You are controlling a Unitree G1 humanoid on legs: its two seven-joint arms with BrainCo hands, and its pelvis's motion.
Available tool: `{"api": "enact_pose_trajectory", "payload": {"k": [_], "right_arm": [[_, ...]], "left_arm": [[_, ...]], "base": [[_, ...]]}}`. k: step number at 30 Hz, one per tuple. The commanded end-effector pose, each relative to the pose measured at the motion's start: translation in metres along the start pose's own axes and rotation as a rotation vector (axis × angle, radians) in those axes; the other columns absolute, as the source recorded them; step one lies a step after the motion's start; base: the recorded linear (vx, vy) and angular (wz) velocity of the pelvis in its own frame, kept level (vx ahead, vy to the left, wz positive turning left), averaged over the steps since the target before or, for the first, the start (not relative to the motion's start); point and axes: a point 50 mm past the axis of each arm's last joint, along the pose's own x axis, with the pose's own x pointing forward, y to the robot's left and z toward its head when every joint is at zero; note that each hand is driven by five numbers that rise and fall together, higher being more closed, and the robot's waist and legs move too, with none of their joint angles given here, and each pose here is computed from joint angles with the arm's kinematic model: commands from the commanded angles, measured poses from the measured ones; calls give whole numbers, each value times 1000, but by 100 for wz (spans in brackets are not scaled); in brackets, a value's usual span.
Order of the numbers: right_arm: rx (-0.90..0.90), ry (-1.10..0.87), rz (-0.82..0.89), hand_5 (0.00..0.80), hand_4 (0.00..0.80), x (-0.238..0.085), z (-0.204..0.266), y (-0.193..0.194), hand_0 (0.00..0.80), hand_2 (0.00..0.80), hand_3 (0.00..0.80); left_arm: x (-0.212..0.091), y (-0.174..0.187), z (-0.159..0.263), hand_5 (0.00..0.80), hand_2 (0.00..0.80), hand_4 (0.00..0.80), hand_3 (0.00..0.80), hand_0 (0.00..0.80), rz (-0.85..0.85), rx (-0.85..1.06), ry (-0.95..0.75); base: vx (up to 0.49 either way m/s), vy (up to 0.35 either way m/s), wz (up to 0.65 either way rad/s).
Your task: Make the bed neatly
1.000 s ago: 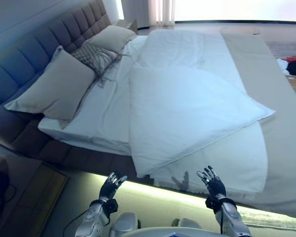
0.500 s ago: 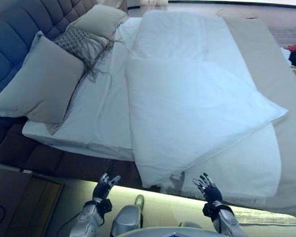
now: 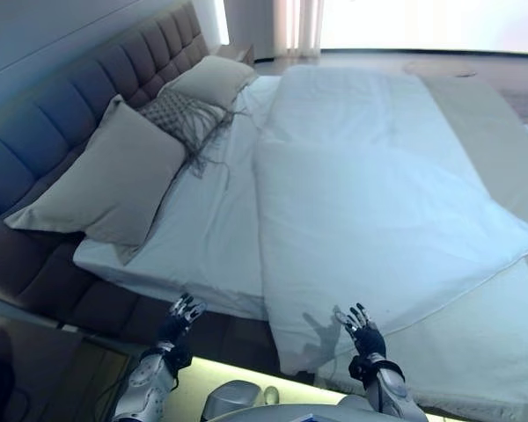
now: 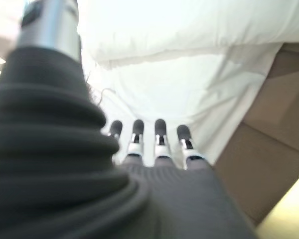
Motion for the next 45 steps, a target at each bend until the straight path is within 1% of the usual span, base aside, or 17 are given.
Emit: {"api": "enact_pose_trajectory", "payload": {"k": [1, 4, 9, 13, 17, 21, 26, 30, 33, 36, 38, 40, 42, 44, 45], "right_arm": [[3, -102, 15, 0, 0, 11, 25, -8, 0, 0, 0], [13, -111, 23, 0, 0, 22, 33, -8, 0, 0, 0], [25, -104, 37, 0, 0, 25, 30, -4, 0, 0, 0], [32, -108, 37, 0, 0, 27, 30, -2, 0, 0, 0], [92, -98, -17, 0, 0, 28, 28, -11, 0, 0, 0], [149, -87, -129, 0, 0, 28, 26, -31, 0, 0, 0], [328, -76, -214, 0, 0, 37, 29, -35, 0, 0, 0], [488, -94, -333, 0, 0, 37, 26, -47, 0, 0, 0], [547, -81, -411, 0, 0, 24, 10, -61, 0, 0, 0], [625, -84, -407, 0, 0, 17, 1, -71, 0, 0, 0], [645, -133, -379, 0, 0, 22, 11, -78, 0, 0, 0], [657, -218, -326, 0, 0, 34, 38, -80, 0, 0, 0], [691, -249, -315, 0, 0, 42, 55, -82, 0, 0, 0], [676, -249, -302, 0, 0, 45, 64, -83, 0, 0, 0], [684, -232, -307, 0, 0, 44, 63, -87, 0, 0, 0]], "left_arm": [[7, -17, 31, 0, 0, 0, 0, 0, -55, 6, -135], [4, -10, 33, 0, 0, 0, 0, 0, -51, 8, -150], [-3, 2, 23, 0, 0, 0, 0, 0, -7, 18, -134], [-1, 9, 24, 0, 0, 0, 0, 0, 16, 12, -144], [1, 6, 26, 0, 0, 0, 0, 0, -6, 26, -162], [5, -5, 26, 0, 0, 0, 0, 0, -42, 85, -165], [12, -19, 28, 0, 0, 0, 0, 0, -67, 101, -163], [17, -28, 29, 0, 0, 0, 0, 0, -118, 152, -141], [11, -22, 21, 0, 0, 0, 0, 0, -113, 176, -105], [7, -12, 19, 0, 0, 0, 0, 0, -97, 190, -95], [13, -14, 30, 0, 0, 0, 0, 0, -98, 198, -130], [25, -21, 52, 0, 0, 0, 0, 0, -121, 205, -196], [33, -32, 68, 0, 0, 0, 0, 0, -143, 194, -246], [33, -37, 74, 0, 0, 0, 0, 0, -147, 173, -265], [30, -32, 68, 0, 0, 0, 0, 0, -130, 165, -242]], "base": [[104, -134, -6], [76, -142, 4], [73, -162, -4], [57, -169, 4], [21, -132, -5], [9, -73, 5], [44, 142, 11], [133, 294, -4], [226, 219, 5], [169, 7, -7], [-44, -162, -30], [-241, -195, -14], [-275, -235, 13], [-15, -126, 26], [154, -25, 15]]}}
